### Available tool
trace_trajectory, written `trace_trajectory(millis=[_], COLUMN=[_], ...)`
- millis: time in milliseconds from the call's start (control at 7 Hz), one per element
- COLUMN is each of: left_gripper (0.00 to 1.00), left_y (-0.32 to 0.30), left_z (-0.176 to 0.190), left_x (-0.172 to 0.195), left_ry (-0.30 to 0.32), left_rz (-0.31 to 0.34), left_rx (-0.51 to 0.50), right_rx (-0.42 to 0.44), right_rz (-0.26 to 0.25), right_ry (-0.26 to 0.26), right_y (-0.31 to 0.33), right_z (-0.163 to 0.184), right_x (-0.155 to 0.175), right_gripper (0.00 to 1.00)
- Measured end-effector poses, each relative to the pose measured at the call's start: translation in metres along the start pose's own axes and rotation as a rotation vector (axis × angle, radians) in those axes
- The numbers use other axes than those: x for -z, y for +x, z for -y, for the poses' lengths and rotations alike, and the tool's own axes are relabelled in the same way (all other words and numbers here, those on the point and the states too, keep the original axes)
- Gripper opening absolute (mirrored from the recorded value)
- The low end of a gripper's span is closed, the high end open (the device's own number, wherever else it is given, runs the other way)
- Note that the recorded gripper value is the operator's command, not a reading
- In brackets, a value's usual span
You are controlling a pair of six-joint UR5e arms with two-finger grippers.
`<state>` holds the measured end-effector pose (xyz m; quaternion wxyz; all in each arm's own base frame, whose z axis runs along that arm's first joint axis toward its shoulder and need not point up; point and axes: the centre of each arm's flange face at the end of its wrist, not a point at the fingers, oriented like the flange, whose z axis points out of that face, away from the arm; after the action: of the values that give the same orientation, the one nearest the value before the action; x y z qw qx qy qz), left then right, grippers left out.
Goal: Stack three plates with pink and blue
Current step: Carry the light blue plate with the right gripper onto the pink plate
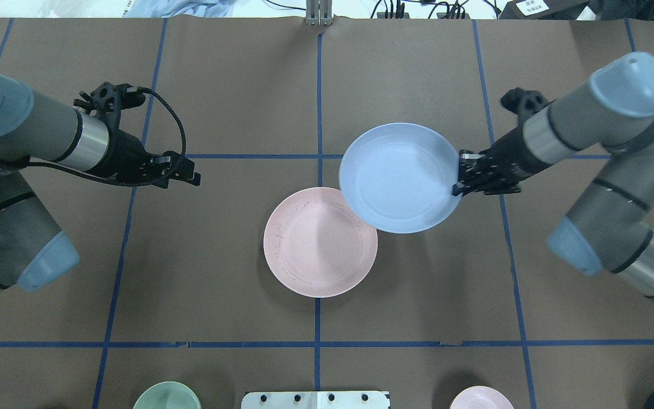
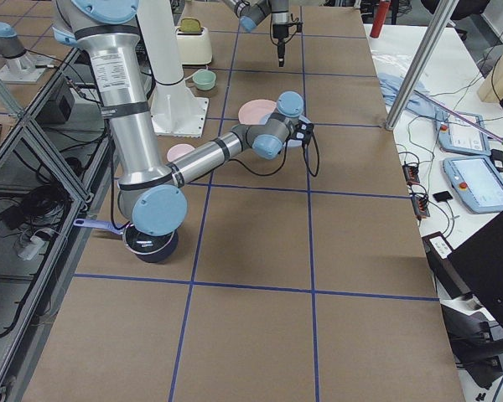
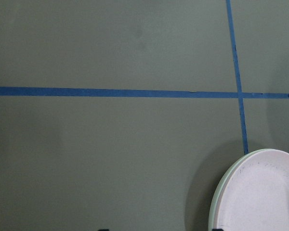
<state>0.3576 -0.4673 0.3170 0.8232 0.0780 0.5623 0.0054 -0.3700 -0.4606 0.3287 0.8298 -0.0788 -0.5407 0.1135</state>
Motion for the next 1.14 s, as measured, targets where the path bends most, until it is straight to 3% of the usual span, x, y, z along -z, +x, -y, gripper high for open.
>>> trace_trajectory(millis=[286,429,1143], left_gripper=[0.77,0.77,0.77], left_y=[-0.004,-0.004,-0.003], left_z=[0.003,0.003,0.001], left_x=[0.004,0.005,0.006], left_ry=[0.002,0.000,-0.001], left_rz=[0.001,0.000,-0.005], left_rx=[-0.006,-0.006,-0.009], right_rx=[-0.030,-0.027,-0.018], right_rz=[0.015,0.015,0.007], right_ry=[0.019,0.021,0.005], right_y=[-0.055,-0.062,-0.067], right_z=[-0.060,-0.073,-0.094], right_x=[-0.052,-0.063,-0.079], right_gripper=[0.00,0.00,0.00])
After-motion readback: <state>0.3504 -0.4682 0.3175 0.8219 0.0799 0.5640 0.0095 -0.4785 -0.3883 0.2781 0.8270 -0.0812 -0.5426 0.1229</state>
